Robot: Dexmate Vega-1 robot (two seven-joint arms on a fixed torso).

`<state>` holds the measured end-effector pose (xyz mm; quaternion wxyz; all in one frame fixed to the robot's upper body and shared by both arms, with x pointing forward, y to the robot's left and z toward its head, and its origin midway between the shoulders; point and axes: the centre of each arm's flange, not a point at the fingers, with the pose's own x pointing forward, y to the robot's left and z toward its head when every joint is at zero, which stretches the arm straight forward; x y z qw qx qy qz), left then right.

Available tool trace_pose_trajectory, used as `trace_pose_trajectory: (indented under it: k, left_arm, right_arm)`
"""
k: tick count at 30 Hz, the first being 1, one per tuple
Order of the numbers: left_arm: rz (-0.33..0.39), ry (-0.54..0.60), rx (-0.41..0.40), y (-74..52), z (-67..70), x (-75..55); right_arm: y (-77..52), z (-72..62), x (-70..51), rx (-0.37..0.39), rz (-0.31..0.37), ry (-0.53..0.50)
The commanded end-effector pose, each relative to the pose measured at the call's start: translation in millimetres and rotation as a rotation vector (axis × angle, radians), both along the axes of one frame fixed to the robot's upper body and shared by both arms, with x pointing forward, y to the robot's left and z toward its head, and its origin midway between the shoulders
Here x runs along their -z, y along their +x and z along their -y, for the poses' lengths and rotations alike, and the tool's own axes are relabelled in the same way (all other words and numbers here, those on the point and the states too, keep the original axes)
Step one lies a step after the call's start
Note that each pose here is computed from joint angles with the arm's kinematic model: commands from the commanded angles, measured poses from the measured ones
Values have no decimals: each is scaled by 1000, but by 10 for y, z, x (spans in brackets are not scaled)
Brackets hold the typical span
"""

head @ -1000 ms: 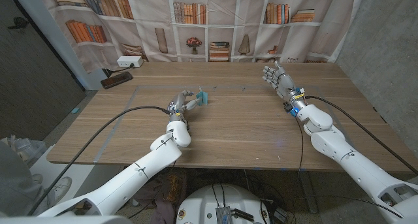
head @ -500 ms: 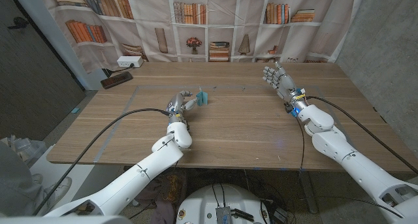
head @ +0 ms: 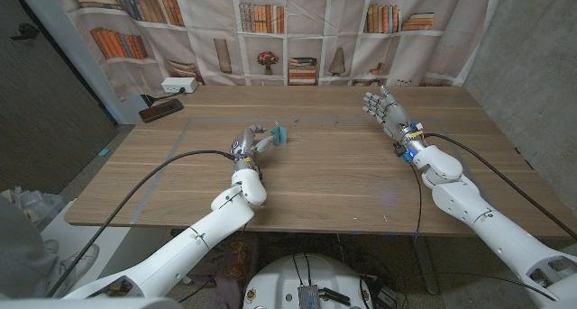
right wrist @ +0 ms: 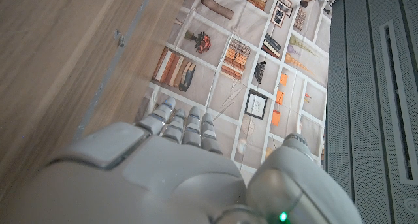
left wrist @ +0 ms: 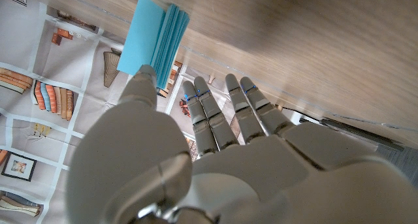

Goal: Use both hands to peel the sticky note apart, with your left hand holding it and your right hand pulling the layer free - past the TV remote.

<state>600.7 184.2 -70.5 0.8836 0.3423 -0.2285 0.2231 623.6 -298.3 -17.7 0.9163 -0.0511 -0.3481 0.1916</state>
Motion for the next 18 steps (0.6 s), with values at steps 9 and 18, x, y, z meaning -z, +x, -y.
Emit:
trace_pose_trajectory:
  k: [9, 18]
  left_arm:
    - [3, 11, -18, 24, -17, -23]
    - [3, 44, -18, 57, 13, -47]
  right_arm:
    - [-11, -5, -3, -4, 0, -7]
    - [-7, -9, 2, -4, 0, -9]
